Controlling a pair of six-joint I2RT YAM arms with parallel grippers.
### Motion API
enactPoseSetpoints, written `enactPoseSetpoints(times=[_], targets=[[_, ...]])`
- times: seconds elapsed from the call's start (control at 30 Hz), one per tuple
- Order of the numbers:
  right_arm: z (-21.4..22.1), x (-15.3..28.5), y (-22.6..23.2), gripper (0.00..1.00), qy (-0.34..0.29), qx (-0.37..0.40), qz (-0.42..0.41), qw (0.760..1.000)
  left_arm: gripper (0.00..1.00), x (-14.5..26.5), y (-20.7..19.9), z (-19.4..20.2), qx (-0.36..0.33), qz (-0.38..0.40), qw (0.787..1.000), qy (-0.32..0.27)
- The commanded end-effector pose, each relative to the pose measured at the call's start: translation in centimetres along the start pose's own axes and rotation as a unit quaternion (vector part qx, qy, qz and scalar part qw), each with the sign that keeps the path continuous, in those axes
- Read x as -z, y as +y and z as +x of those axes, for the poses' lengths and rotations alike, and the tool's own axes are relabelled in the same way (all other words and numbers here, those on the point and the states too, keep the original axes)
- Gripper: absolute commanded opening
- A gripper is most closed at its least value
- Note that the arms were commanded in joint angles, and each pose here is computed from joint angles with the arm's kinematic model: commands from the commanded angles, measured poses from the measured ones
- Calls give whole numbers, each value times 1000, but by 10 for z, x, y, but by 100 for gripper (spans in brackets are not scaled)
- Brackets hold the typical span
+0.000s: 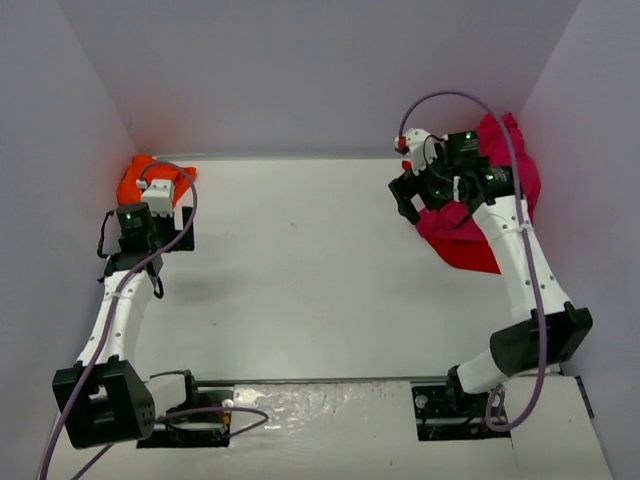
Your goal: Fold and stack the t-shirts
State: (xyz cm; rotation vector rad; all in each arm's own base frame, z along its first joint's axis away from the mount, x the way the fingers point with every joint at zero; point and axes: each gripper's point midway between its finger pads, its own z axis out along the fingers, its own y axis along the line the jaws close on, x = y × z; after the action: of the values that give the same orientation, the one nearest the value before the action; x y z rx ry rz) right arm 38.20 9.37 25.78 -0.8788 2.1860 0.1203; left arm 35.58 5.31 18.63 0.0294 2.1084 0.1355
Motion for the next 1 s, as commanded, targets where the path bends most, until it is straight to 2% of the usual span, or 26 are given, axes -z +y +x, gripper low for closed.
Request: enactPoseSetpoints(times=[0.0, 0.07, 0.23, 0.4, 0.47, 0.5, 0.6, 0.63, 0.67, 0.7, 0.87, 0.97], targets=[[37, -60, -68, 87, 101, -28, 140, 985, 97, 3, 8, -27, -11, -12, 999, -44], [45, -65, -99, 87, 120, -49, 216, 968, 97, 4, 8, -26, -14, -13, 999, -45], [74, -77, -171, 90, 166, -103, 328, 924, 97, 4, 8, -25, -16, -11, 999, -44], [124, -94, -206, 91, 228, -129, 364, 894, 97, 1, 6, -22, -16, -6, 999, -40], [146, -101, -213, 89, 247, -140, 357, 890, 97, -2, 5, -20, -16, -1, 999, -38], [157, -106, -216, 82, 258, -144, 353, 888, 97, -4, 3, -19, -16, 2, 999, -37], [181, -127, -209, 44, 292, -137, 332, 887, 97, -8, 1, -18, -12, 7, 999, -29], [183, -130, -208, 14, 292, -137, 326, 889, 97, -8, 1, -17, -12, 8, 1000, -27], [185, -132, -206, 4, 293, -139, 321, 890, 97, -7, 2, -17, -14, 6, 1000, -27], [186, -134, -204, 0, 291, -141, 316, 892, 97, -7, 3, -17, -15, 4, 999, -29], [152, -121, -208, 0, 234, -154, 304, 911, 97, -7, 3, -15, -17, 2, 999, -30], [137, -110, -214, 0, 213, -153, 313, 913, 97, -9, 2, -15, -16, 5, 999, -28]])
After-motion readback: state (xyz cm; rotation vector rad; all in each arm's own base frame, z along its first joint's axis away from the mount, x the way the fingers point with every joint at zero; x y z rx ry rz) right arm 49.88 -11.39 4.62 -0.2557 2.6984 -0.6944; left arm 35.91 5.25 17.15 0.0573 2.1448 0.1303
